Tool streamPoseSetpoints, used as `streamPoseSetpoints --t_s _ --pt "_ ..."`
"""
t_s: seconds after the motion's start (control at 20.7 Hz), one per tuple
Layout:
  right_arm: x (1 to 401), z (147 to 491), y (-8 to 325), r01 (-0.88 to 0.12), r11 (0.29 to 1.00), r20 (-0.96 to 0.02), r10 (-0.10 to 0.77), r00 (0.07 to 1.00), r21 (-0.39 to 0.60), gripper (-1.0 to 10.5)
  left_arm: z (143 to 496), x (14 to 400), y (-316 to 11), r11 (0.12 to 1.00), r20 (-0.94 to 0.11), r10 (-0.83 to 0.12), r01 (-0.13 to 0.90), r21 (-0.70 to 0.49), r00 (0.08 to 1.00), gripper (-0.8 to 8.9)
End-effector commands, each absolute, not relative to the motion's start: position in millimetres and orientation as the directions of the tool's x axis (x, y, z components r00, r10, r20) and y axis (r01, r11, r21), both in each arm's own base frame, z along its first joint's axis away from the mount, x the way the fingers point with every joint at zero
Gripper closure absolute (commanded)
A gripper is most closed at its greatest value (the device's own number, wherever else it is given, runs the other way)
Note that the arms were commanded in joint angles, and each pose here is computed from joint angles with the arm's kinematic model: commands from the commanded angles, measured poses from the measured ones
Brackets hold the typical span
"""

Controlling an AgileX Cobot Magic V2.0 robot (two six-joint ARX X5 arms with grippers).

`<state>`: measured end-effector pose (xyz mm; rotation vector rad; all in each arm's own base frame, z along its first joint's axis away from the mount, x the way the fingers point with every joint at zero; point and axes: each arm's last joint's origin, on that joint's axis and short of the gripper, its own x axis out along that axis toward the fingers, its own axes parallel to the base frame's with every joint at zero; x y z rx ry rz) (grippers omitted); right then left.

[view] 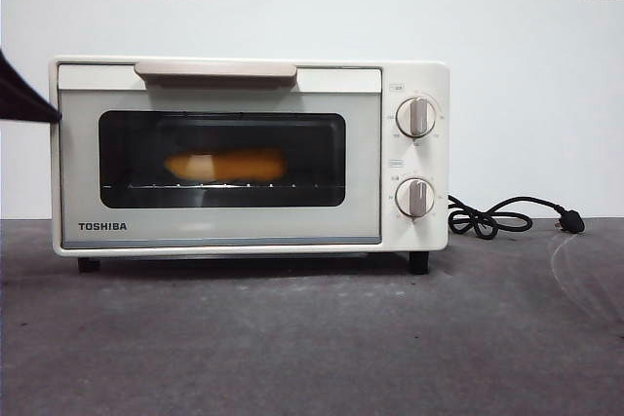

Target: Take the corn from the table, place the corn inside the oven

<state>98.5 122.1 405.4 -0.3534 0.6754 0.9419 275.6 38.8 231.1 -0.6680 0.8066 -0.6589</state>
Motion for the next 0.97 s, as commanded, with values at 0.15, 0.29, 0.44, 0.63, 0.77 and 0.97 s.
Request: streamPoseSetpoints --t_s 0.15,0.29,0.44,0.63,0.77,0.97 --pt "99 406 122 -0.839 0.544 -0.666 0.626 0.406 0.0 9.6 249 283 42 0.655 -0.427 -0.698 0.273 -0.704 0.574 8.21" --pt "99 406 122 -0.84 0.543 -0.666 0.626 0.406 -0.002 9.6 254 286 42 0.661 -0.415 -0.692 0.289 -0.693 0.59 8.21" --pt "99 406 122 -0.84 0.543 -0.666 0.626 0.406 -0.002 9.6 255 288 43 0.68 -0.419 -0.667 0.275 -0.679 0.616 8.21" --pt "99 406 123 -0.841 0.54 -0.666 0.626 0.406 -0.005 9.6 255 289 44 0.706 -0.437 -0.636 0.25 -0.663 0.636 8.21" --pt "99 406 123 -0.843 0.539 -0.666 0.625 0.406 -0.008 9.6 253 288 44 0.696 -0.449 -0.641 0.225 -0.682 0.623 8.21" --pt "99 406 123 -0.844 0.536 -0.667 0.62 0.414 -0.025 9.6 251 279 42 0.672 -0.472 -0.669 0.195 -0.715 0.574 8.21"
